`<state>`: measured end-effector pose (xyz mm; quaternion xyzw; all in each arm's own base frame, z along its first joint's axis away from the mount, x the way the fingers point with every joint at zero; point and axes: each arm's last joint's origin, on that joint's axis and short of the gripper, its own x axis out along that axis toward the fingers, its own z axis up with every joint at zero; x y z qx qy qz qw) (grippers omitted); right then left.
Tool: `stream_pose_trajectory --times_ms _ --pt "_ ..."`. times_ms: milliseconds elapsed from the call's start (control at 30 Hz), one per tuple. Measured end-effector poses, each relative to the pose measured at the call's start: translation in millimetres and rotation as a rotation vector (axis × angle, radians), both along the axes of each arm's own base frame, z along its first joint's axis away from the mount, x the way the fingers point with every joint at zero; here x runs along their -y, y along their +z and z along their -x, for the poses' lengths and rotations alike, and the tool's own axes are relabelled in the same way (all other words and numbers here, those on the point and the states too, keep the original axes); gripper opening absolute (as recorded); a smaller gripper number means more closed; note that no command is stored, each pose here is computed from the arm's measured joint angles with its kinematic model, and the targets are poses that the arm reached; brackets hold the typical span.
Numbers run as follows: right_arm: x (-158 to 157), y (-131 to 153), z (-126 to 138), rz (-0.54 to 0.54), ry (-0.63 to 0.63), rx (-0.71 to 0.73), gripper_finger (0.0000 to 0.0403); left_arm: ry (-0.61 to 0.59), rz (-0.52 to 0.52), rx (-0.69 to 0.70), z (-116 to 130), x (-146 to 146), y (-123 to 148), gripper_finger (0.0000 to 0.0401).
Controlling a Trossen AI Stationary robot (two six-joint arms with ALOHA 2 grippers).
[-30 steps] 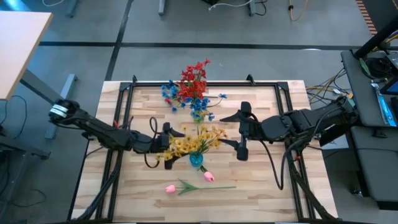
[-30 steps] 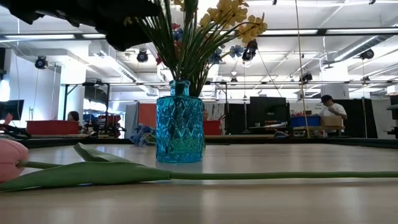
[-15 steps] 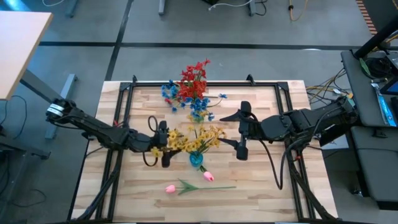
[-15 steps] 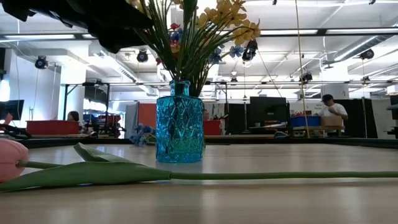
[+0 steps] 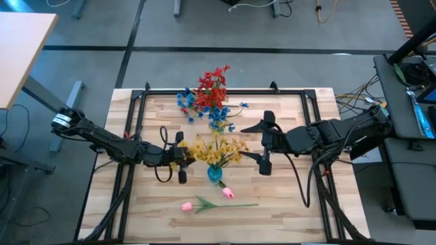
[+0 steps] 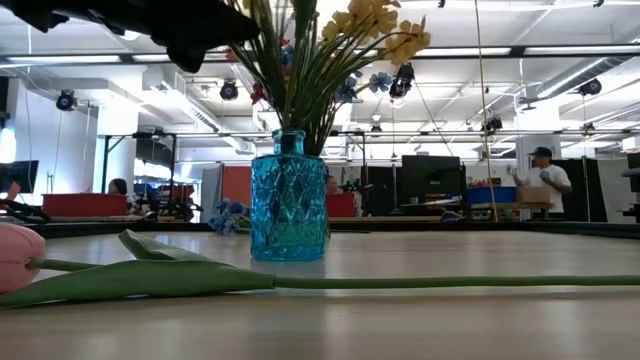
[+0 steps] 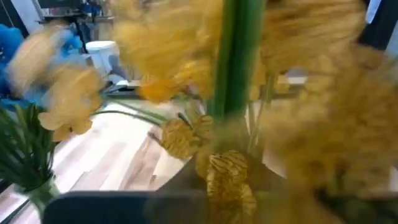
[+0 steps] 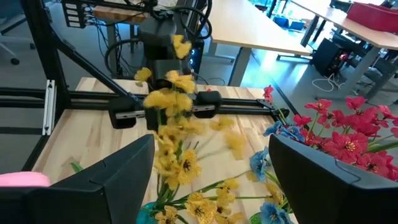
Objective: Sort flowers into vase by color
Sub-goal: Put the yellow flowers into the blue vase
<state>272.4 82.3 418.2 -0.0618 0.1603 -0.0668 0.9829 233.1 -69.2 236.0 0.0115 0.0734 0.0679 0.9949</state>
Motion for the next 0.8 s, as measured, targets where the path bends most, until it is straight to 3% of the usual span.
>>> stream_pose_trajectory --times_ms 167,800 --pt "0 0 0 0.0 0.0 0.0 0.0308 -0.051 -0.012 0.003 -4 2 -2 0.0006" --pt "0 -5 0 -0.001 -0.003 -0.025 0.031 -0.017 0.024 -0.16 -36 13 1 0.0006"
